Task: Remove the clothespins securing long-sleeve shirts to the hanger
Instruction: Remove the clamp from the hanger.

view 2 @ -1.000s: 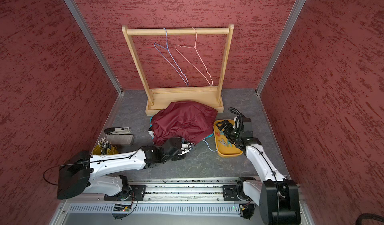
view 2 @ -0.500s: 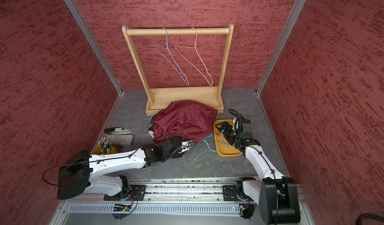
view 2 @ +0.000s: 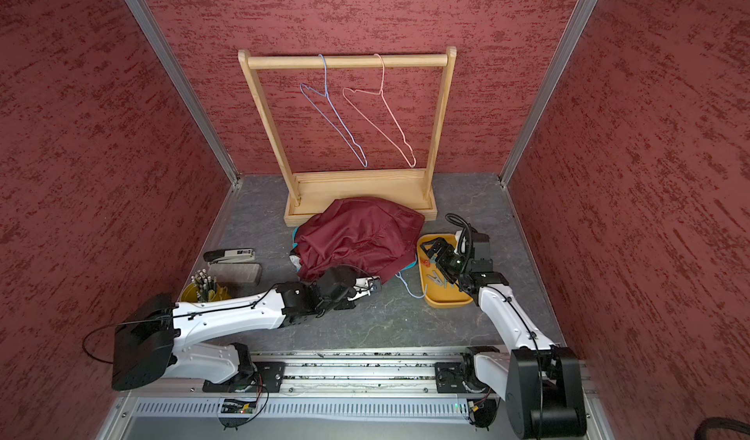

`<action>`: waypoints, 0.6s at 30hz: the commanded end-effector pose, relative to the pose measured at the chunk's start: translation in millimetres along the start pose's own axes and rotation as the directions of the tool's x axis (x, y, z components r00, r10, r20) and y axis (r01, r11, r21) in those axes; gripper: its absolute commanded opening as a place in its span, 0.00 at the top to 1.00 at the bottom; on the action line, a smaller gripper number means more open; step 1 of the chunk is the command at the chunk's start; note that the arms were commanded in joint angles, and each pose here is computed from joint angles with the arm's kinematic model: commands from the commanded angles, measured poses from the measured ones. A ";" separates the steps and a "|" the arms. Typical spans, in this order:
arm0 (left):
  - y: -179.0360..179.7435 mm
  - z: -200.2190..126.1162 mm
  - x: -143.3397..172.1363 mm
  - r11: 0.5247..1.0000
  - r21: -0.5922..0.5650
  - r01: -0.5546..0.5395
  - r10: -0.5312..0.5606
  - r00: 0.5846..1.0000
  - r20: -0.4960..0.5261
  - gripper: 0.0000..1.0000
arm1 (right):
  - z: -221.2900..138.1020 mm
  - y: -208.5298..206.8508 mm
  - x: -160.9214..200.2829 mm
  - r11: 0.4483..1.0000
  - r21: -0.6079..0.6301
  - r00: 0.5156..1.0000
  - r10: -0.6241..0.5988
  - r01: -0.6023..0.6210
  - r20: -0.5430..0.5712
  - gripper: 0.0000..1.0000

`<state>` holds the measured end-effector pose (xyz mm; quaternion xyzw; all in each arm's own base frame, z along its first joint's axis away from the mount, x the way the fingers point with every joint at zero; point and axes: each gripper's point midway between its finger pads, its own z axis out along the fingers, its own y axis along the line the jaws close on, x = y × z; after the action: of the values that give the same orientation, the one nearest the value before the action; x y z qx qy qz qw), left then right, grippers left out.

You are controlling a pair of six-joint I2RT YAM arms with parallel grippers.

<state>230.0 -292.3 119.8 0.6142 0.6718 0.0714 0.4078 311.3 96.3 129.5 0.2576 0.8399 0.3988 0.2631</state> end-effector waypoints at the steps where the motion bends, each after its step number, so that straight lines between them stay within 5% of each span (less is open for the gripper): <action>1: 9.1 -0.7 -9.7 1.000 -0.011 0.008 -0.008 1.000 0.015 0.66 | -2.6 5.4 -2.3 1.000 -0.025 1.000 -0.005 0.005 0.013 0.01; 18: 15.0 -22.5 -20.8 0.985 0.114 0.129 -0.129 0.992 -0.003 0.72 | -17.3 17.9 -17.5 0.997 0.030 0.995 -0.069 0.067 0.066 0.01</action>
<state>234.1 -291.2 142.4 0.5942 0.7067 0.0441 0.3815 311.0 93.0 140.5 0.2515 0.8444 0.3864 0.2728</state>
